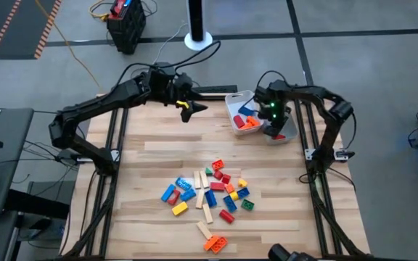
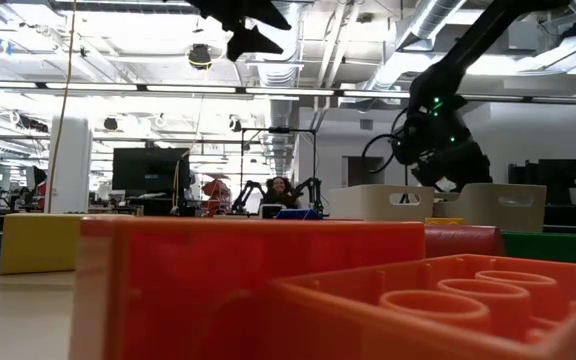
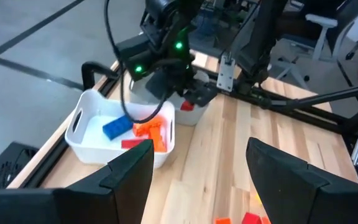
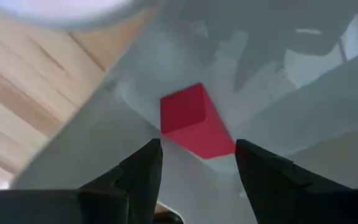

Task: Sort blocks by size
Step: Put the large red triangular wooden block into the white bin

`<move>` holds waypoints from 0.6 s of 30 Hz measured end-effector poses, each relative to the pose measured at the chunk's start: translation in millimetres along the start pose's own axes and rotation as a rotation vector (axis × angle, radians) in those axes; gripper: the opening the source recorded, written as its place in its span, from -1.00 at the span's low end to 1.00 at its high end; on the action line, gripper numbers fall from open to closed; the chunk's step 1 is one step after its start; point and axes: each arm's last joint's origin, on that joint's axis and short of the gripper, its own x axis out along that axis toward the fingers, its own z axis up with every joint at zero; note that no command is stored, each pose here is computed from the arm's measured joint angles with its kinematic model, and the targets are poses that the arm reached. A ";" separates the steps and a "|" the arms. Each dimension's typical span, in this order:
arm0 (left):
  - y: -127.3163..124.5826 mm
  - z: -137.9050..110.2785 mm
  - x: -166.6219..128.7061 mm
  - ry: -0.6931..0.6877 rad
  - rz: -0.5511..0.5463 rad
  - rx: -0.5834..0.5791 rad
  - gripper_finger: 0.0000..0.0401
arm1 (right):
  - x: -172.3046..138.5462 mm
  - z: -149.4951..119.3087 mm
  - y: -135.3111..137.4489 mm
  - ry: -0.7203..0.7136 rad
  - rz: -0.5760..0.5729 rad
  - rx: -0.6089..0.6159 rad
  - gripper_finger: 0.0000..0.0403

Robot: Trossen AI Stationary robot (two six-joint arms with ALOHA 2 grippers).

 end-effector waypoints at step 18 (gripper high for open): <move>5.0 6.5 -36.6 -0.037 0.052 0.032 0.24 | 15.1 4.2 0.2 -0.034 -0.127 -0.059 0.17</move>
